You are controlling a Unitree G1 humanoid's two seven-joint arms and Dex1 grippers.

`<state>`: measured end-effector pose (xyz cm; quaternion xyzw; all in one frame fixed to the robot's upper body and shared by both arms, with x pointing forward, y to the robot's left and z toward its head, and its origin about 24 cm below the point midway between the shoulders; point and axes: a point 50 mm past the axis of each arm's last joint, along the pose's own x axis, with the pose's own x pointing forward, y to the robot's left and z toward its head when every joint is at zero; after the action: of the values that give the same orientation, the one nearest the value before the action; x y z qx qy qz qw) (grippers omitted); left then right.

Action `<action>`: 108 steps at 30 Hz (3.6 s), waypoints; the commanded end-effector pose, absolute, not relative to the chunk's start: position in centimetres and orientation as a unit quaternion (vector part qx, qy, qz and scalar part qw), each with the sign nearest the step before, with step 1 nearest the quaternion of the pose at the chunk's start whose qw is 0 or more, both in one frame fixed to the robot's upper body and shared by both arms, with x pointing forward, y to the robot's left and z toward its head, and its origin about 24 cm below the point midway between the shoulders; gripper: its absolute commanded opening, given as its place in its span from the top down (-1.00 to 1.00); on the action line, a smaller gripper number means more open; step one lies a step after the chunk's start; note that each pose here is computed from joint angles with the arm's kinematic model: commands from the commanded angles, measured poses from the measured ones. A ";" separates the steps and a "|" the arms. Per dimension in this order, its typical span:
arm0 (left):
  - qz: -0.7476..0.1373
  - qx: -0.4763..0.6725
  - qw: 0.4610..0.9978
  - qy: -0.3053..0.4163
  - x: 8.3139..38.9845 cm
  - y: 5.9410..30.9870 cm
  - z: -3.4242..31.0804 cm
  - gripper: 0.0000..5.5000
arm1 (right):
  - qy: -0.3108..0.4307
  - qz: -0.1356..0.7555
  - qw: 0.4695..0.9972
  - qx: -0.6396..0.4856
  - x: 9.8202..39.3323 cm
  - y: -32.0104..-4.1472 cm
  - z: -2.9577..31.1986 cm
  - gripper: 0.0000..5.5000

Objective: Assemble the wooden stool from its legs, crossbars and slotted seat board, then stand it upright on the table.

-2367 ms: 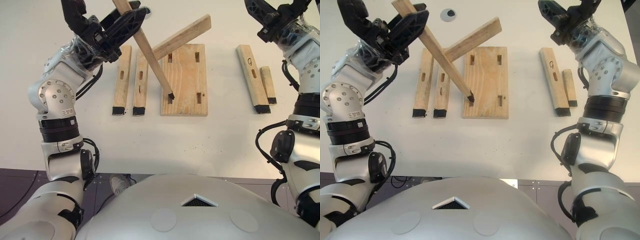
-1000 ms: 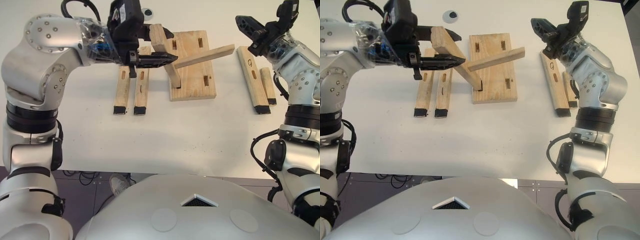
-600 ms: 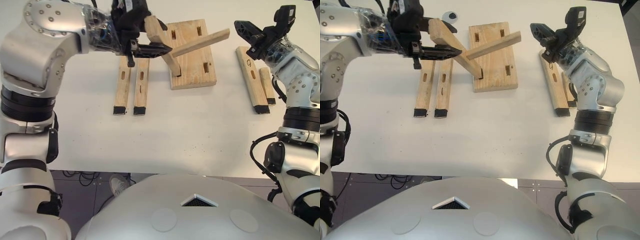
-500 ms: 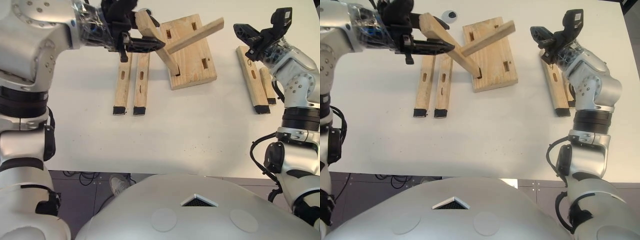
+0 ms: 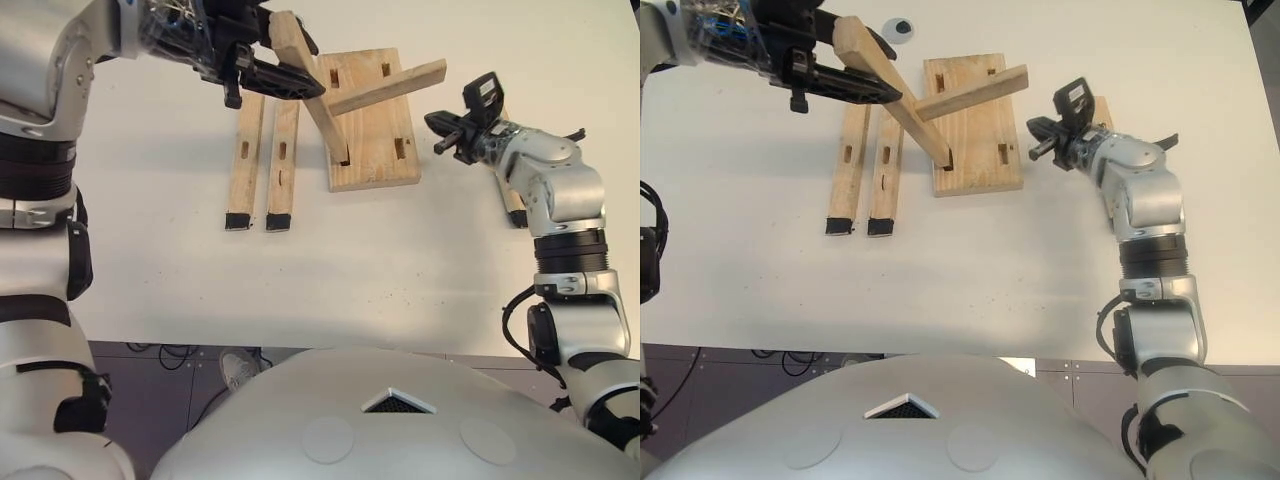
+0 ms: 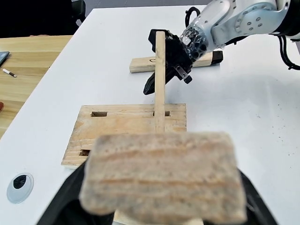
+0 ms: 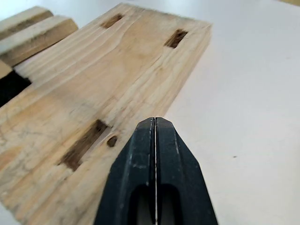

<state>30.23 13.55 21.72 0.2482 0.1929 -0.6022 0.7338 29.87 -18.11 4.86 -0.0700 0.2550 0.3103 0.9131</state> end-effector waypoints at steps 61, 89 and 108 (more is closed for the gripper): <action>-0.210 0.064 0.884 0.413 22.6 22.9 3.4 -0.17 | 0.208 0.154 0.963 -0.072 28.5 -19.5 3.5 1.00; -0.422 -0.008 0.906 -0.028 30.3 20.3 33.4 0.27 | 0.042 0.285 0.950 0.118 35.3 -20.6 18.6 0.65; -0.618 -0.095 0.780 0.039 27.5 13.0 30.8 0.27 | -0.067 0.627 0.666 0.397 29.9 -18.4 32.5 -0.44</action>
<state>27.59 12.95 31.31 -0.0897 0.0307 -0.6201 0.7788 29.88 -17.88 31.68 0.3817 -0.0609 0.6270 0.6764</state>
